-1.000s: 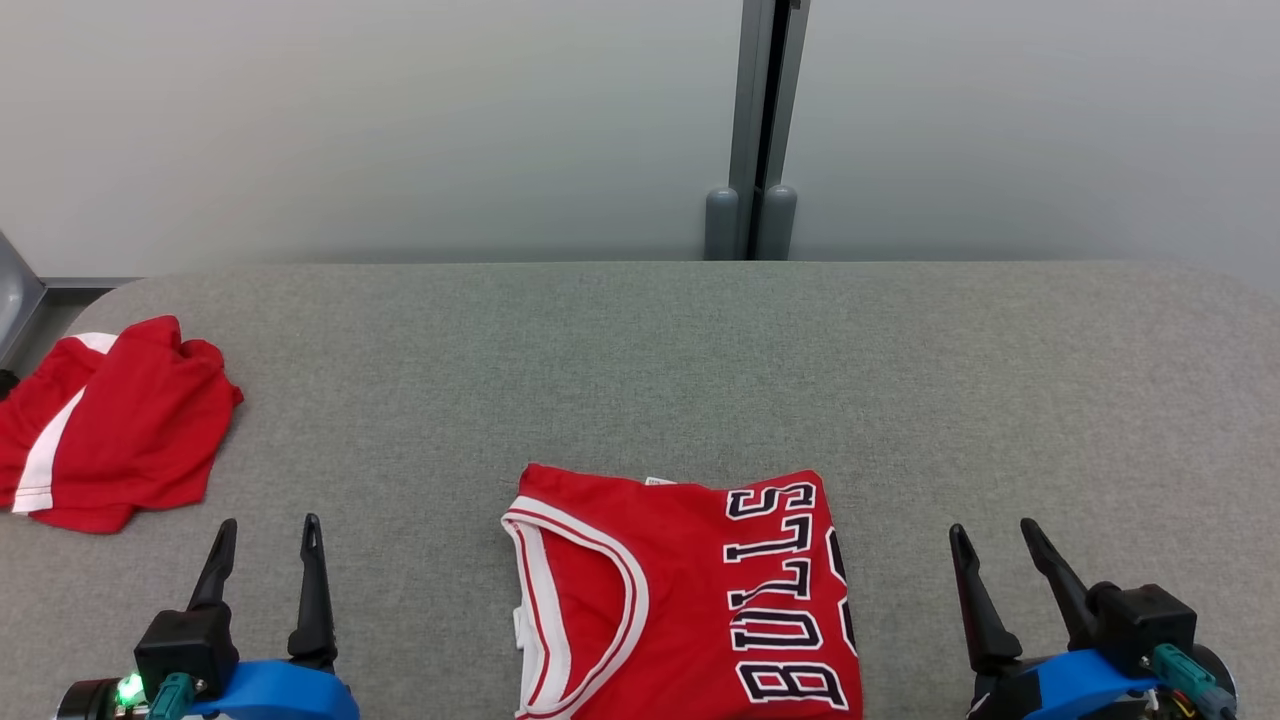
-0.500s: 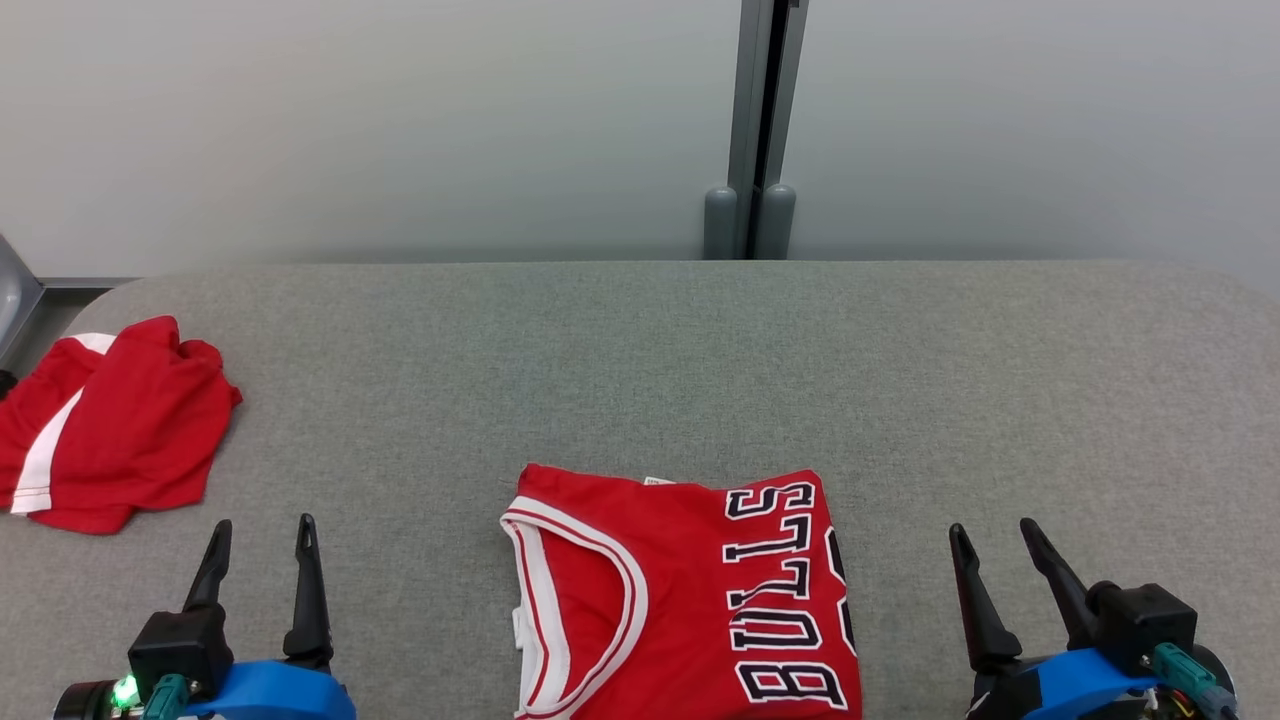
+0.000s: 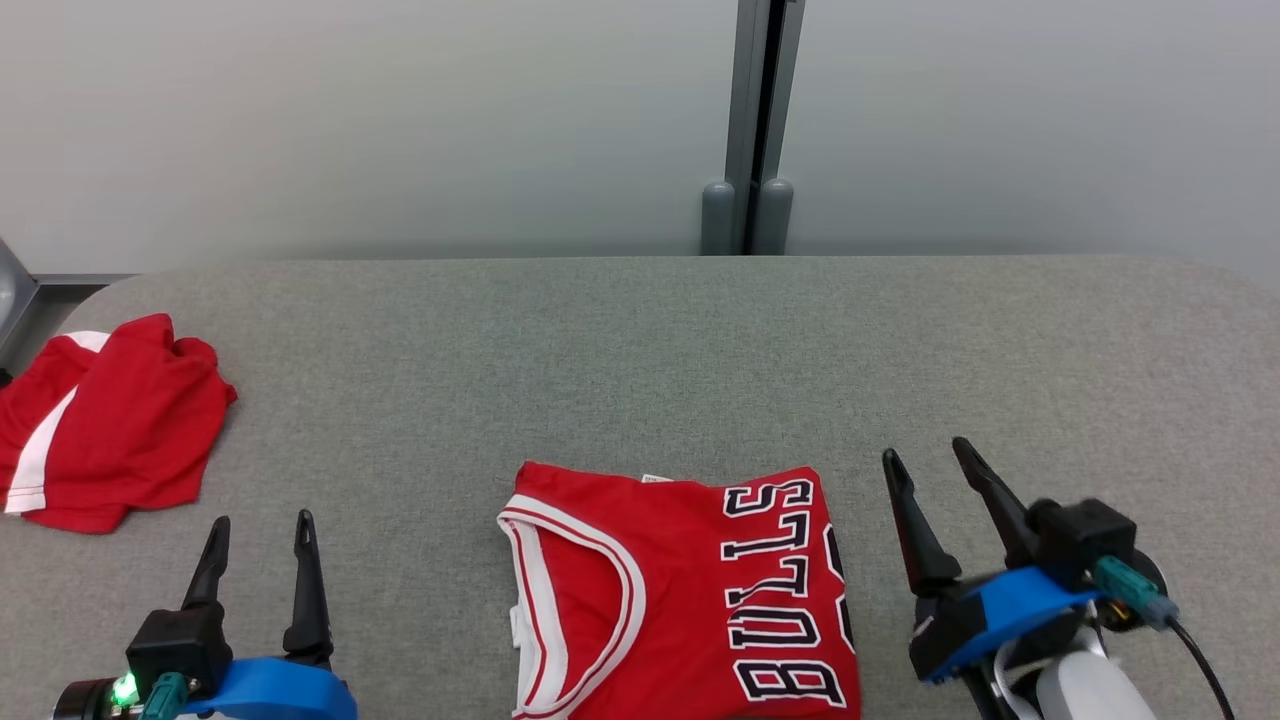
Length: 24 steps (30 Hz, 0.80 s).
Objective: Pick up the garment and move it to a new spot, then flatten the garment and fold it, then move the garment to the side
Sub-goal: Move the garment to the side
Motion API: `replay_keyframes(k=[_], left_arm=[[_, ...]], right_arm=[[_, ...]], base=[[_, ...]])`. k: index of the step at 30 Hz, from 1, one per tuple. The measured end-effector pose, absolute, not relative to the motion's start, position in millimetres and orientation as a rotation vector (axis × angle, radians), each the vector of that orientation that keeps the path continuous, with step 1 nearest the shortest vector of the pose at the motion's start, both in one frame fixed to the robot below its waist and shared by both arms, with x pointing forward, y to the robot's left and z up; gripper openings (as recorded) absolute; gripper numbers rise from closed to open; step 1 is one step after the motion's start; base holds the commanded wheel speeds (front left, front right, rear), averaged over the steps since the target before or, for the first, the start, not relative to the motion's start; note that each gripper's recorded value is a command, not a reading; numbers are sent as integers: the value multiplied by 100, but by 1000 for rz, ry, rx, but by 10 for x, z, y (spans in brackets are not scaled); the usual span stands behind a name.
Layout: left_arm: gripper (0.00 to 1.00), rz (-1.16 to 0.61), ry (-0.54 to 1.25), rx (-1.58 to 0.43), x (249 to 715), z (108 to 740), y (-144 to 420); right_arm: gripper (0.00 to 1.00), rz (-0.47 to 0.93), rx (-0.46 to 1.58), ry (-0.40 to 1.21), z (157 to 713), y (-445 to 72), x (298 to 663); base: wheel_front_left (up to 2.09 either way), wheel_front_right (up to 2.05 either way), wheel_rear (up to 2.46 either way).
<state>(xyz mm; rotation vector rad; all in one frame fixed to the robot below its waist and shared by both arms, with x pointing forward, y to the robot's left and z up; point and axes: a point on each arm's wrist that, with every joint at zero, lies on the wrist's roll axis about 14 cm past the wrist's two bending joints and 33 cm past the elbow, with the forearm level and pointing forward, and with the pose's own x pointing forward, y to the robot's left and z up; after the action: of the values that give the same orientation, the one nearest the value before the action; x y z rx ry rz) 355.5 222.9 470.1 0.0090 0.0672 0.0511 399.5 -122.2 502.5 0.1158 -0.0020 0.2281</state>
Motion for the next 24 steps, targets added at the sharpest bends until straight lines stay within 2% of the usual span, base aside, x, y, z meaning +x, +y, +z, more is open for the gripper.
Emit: replay_keyframes(k=[3, 9, 17, 24], left_arm=[[100, 49, 68, 9, 3568, 4699, 2214], [100, 55, 73, 3, 3598, 4681, 2216], [100, 68, 90, -7, 3654, 4609, 2242], [100, 71, 101, -7, 3708, 4556, 2237]], right_arm=[[100, 279, 105, -2, 5146, -1054, 4162], [100, 348, 58, 157, 4891, -816, 4325], [100, 378, 50, 406, 4170, -724, 4140], [100, 382, 56, 514, 3796, -723, 3968]], base=[[0, 0, 0], [0, 0, 0], [0, 0, 0], [0, 0, 0]])
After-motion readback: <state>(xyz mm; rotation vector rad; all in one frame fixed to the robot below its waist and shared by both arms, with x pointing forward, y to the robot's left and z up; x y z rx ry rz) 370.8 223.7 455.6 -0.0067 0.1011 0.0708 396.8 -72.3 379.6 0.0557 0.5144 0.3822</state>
